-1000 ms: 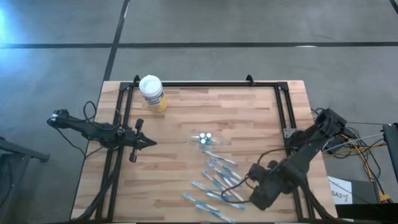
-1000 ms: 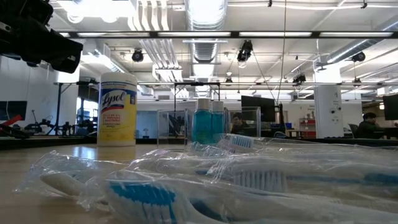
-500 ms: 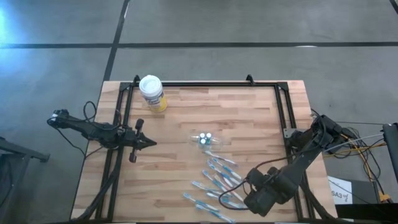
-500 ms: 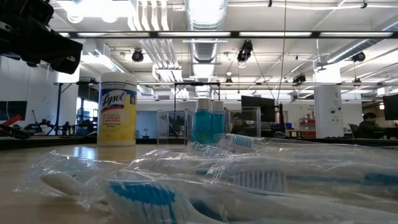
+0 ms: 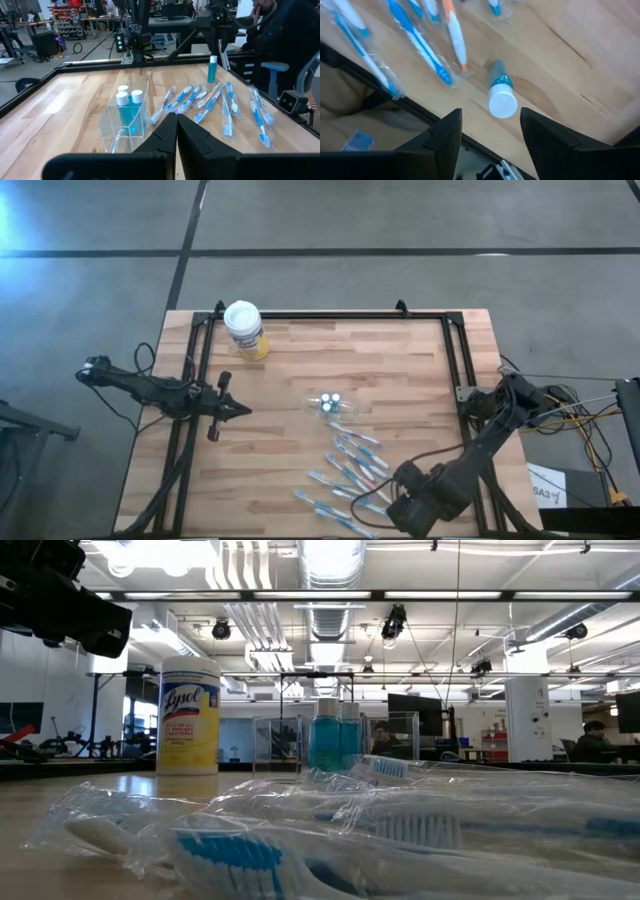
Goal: Pick & Place toothbrushing station
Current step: Put the blue mouthwash bottle into the middle compartment of the transparent organizer
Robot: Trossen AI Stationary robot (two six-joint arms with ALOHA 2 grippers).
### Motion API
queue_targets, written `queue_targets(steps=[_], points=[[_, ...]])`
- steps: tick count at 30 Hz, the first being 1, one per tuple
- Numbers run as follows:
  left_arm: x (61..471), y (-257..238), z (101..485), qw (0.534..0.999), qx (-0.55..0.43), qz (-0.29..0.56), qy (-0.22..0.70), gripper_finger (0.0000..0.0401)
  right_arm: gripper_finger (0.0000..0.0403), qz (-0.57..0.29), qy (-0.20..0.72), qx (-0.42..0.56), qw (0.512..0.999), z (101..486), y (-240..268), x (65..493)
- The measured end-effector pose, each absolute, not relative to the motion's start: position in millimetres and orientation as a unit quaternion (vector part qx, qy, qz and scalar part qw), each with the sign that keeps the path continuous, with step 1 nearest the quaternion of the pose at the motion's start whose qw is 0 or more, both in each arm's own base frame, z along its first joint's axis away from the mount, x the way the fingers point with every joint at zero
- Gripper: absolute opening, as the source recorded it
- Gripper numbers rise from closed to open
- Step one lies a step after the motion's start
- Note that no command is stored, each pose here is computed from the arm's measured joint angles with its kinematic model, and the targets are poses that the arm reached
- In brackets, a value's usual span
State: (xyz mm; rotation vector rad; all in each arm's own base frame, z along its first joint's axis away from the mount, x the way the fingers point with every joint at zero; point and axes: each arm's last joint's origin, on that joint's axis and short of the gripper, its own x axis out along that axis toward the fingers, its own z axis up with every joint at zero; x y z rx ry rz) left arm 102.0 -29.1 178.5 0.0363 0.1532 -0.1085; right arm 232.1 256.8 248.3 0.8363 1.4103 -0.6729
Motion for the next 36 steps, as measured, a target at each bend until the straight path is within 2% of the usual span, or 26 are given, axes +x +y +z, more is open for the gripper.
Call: queue_targets(steps=[20,36], points=[[102.0,-29.2,178.4,0.995,0.010,-0.056,0.077,0.0010,0.0197,-0.322,0.622,0.349,0.623,230.7,262.6,232.8],[101.9,-29.2,177.6,0.995,0.010,-0.056,0.081,0.0010,0.0143,-0.330,0.627,0.327,0.626,218.0,258.2,229.4]])
